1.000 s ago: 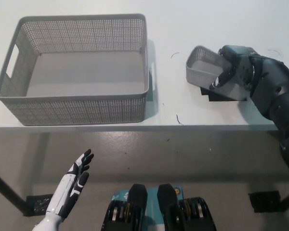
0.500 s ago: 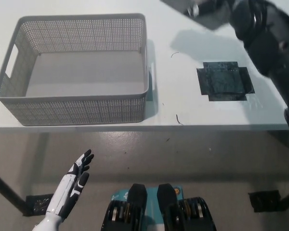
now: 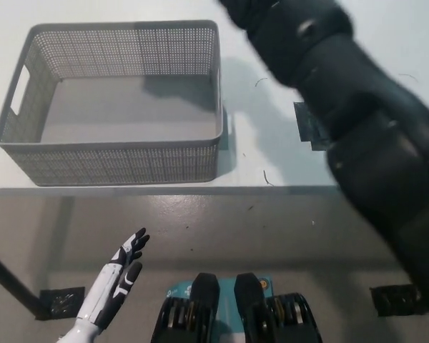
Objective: Use the right hand to pick up a small rectangular container and put it into a bigger container on the left side
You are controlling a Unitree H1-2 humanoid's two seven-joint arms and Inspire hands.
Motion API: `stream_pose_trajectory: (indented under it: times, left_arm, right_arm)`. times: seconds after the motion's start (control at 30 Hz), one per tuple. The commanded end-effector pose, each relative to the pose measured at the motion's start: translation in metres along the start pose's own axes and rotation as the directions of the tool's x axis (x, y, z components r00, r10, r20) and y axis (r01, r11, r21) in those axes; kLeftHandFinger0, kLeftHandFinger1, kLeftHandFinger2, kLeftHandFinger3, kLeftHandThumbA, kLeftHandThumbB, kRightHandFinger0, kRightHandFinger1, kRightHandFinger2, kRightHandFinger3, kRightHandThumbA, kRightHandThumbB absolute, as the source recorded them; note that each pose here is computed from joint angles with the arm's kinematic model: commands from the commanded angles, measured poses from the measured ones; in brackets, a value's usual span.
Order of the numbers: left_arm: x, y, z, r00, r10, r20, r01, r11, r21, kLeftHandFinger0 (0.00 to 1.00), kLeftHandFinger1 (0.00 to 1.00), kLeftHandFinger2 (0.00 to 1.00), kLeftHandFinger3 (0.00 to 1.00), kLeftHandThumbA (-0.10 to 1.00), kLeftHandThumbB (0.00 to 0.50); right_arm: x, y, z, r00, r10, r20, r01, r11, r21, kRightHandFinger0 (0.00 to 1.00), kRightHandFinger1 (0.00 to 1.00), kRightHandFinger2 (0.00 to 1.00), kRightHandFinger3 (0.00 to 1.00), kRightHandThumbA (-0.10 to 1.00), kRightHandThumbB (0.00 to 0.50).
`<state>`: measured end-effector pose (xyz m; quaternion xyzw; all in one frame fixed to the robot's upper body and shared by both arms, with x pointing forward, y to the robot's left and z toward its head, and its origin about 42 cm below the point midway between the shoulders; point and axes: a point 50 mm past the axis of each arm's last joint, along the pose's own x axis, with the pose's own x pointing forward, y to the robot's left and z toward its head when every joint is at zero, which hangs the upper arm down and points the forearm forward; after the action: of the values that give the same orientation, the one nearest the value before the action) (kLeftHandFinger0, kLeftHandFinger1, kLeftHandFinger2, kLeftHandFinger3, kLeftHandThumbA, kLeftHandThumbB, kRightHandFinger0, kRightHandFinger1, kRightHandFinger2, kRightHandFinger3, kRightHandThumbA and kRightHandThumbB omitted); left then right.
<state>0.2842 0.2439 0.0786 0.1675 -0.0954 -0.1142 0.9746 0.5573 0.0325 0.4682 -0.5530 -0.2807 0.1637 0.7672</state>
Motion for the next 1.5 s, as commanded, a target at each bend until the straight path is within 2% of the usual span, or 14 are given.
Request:
stream_pose_trajectory:
  times: [0.0,0.13,0.23,0.3,0.43,0.47,0.5,0.53,0.57,0.6,0.77,1.13,1.37,1.47]
  left_arm:
    - [0.005,0.007,0.009,0.999,-0.012,0.039,0.011,1.000,0.027,1.00,1.00,1.00,1.00,1.00,0.178]
    - [0.004,0.009,0.008,0.999,-0.012,0.037,0.011,1.000,0.021,1.00,1.00,1.00,1.00,1.00,0.176]
    - [0.009,0.011,0.010,0.999,-0.014,0.050,0.012,0.999,0.033,1.00,1.00,1.00,1.00,1.00,0.167]
    - [0.011,0.012,0.012,0.999,-0.017,0.051,0.015,0.999,0.037,1.00,1.00,1.00,1.00,1.00,0.168]
    - [0.014,0.016,0.016,0.998,-0.018,0.053,0.016,0.999,0.044,1.00,1.00,1.00,1.00,1.00,0.165]
    - [0.016,0.018,0.016,0.998,-0.020,0.057,0.017,0.998,0.053,1.00,1.00,1.00,1.00,1.00,0.168]
    - [0.018,0.018,0.017,0.998,-0.021,0.057,0.018,0.999,0.051,1.00,1.00,1.00,1.00,1.00,0.168]
    - [0.020,0.019,0.018,0.998,-0.026,0.061,0.023,0.998,0.053,1.00,1.00,1.00,1.00,1.00,0.160]
    - [0.020,0.019,0.017,0.998,-0.028,0.063,0.025,0.998,0.055,1.00,1.00,1.00,1.00,1.00,0.157]
    - [0.021,0.019,0.018,0.997,-0.032,0.064,0.028,0.998,0.059,1.00,1.00,1.00,1.00,1.00,0.155]
    - [0.021,0.019,0.018,0.997,-0.034,0.066,0.030,0.997,0.072,1.00,1.00,1.00,1.00,1.00,0.147]
    - [0.019,0.017,0.015,0.997,-0.039,0.063,0.035,0.997,0.066,1.00,1.00,1.00,1.00,1.00,0.151]
    - [0.021,0.012,0.014,0.997,-0.041,0.067,0.038,0.998,0.050,1.00,1.00,1.00,1.00,1.00,0.157]
    - [0.020,0.013,0.013,0.997,-0.031,0.065,0.027,0.998,0.054,1.00,1.00,1.00,1.00,1.00,0.163]
  right_arm:
    - [0.011,-0.025,0.031,0.997,-0.081,0.006,0.081,0.996,-0.039,0.00,0.42,0.79,0.72,-0.10,0.231]
    - [0.011,0.002,0.047,1.000,-0.021,0.011,0.021,0.999,-0.044,0.00,0.37,0.76,0.70,-0.10,0.270]
    - [0.012,0.011,0.059,1.000,0.004,0.014,-0.003,0.997,-0.078,0.00,0.23,0.55,0.49,-0.10,0.327]
    - [0.011,0.025,0.065,0.999,0.032,0.016,-0.031,0.997,-0.072,0.00,0.14,0.51,0.46,-0.10,0.286]
    - [0.008,0.041,0.063,0.998,0.058,-0.011,-0.059,0.994,-0.093,0.00,0.20,0.48,0.31,-0.10,0.263]
    - [0.008,0.042,0.062,0.994,0.100,-0.039,-0.103,0.991,-0.086,0.13,0.34,0.58,0.51,-0.07,0.228]
    - [0.008,0.044,0.062,0.983,0.168,-0.073,-0.173,0.983,-0.063,0.34,0.59,0.86,0.84,0.15,0.249]
    - [0.008,0.044,0.060,0.967,0.238,-0.094,-0.240,0.971,-0.016,0.60,0.85,1.00,1.00,0.38,0.334]
    - [0.007,0.046,0.059,0.955,0.282,-0.097,-0.282,0.959,0.010,0.96,1.00,1.00,1.00,0.54,0.425]
    - [0.006,0.047,0.057,0.941,0.324,-0.098,-0.324,0.946,0.022,1.00,1.00,1.00,1.00,0.62,0.490]
    - [0.006,0.047,0.061,0.916,0.388,-0.098,-0.385,0.921,0.054,1.00,1.00,1.00,1.00,0.85,0.500]
    - [0.013,0.011,0.063,0.926,0.373,-0.060,-0.366,0.925,0.099,1.00,1.00,1.00,1.00,0.90,0.500]
    - [0.010,-0.106,0.028,0.995,0.000,0.102,-0.023,0.975,0.219,1.00,1.00,1.00,1.00,1.00,0.465]
    - [-0.008,-0.163,0.008,0.978,-0.150,0.147,0.108,0.960,0.259,1.00,1.00,1.00,1.00,1.00,0.394]
